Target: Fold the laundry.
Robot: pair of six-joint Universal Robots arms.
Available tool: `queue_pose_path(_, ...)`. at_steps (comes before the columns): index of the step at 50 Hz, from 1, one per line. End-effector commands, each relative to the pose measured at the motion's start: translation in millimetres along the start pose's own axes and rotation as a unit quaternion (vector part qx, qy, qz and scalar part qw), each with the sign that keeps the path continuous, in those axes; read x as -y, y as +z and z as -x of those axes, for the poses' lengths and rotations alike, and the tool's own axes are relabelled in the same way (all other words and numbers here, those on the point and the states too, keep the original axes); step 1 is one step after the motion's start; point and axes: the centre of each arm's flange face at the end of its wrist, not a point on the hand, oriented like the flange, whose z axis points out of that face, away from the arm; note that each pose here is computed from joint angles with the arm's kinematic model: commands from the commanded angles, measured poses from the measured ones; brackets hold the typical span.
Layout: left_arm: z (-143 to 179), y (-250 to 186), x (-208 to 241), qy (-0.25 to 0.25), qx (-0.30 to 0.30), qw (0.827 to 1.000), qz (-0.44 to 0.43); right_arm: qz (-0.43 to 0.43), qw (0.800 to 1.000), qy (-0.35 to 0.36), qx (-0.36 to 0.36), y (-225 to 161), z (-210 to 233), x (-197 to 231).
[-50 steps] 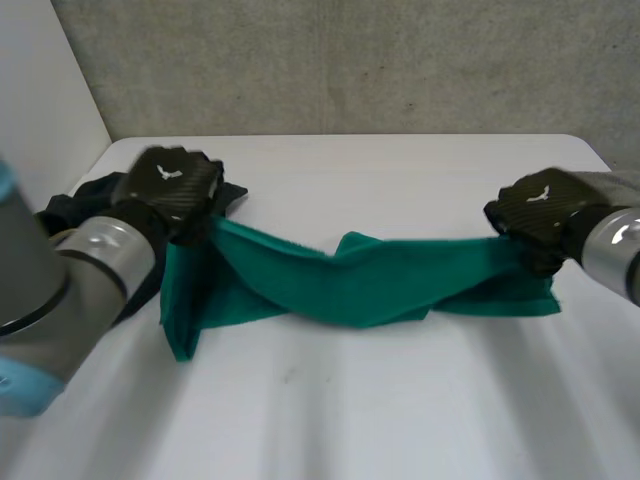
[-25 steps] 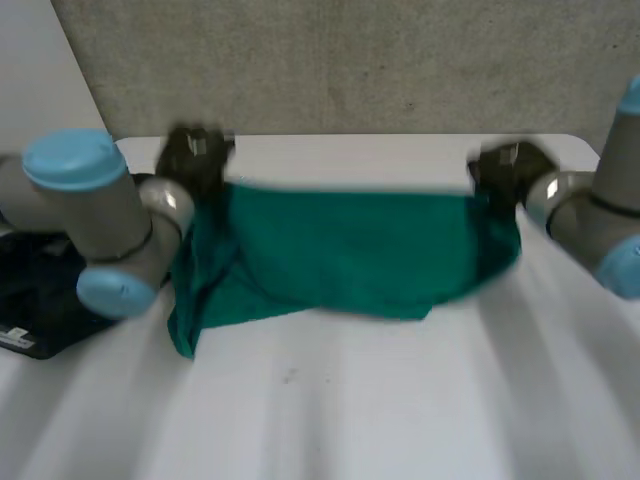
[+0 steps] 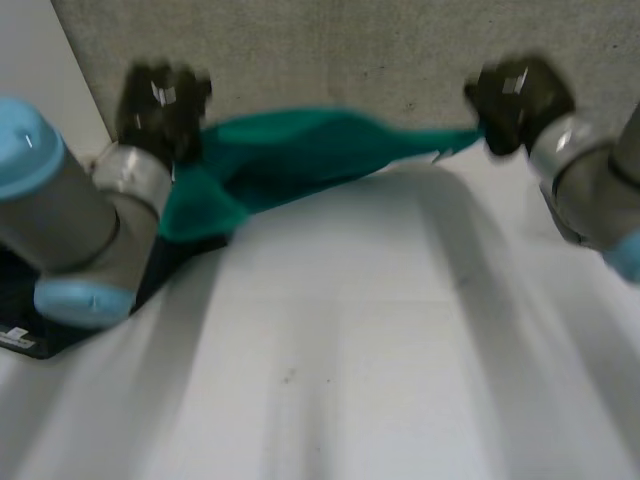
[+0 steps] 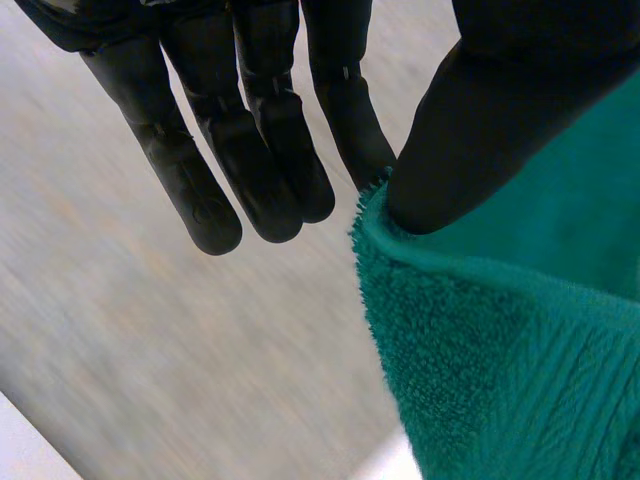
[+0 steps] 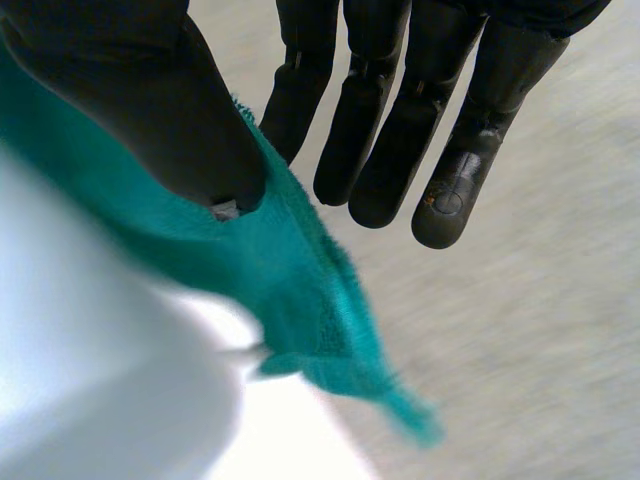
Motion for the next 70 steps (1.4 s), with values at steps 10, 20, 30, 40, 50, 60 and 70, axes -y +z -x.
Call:
queue_pose_path(10,-58.9,-75.5,-115.8,0.006,-0.119,0.973,0.196,0.165,0.978,0.021,0.127,-68.1,57.6,-119.5)
queue_pose_path(20,-39.5,-84.7,-90.5,0.002,-0.092,0.98,0.176,0.175,0.979,0.034,0.098,-74.3,46.6,-137.1)
queue_pose_path(30,-22.1,-105.1,-73.7,-0.003,-0.059,0.983,0.172,0.177,0.98,0.037,0.079,-72.6,37.6,-145.2)
queue_pose_path(40,-1.4,-115.5,-92.1,-0.108,-0.006,0.964,0.243,0.175,0.981,0.052,0.065,-70.3,32.3,-147.6)
queue_pose_path(50,-4.0,-120.9,-107.8,-0.146,-0.007,0.946,0.289,0.178,0.98,0.053,0.066,-71.7,33.7,-148.6)
queue_pose_path(60,-8.9,-98.8,-131.4,-0.148,-0.001,0.947,0.286,0.182,0.979,0.055,0.07,-75.5,37.7,-151.6)
queue_pose_path(70,-14.3,-86.1,-142.1,-0.147,-0.005,0.946,0.29,0.184,0.979,0.055,0.071,-77.1,39.0,-153.3)
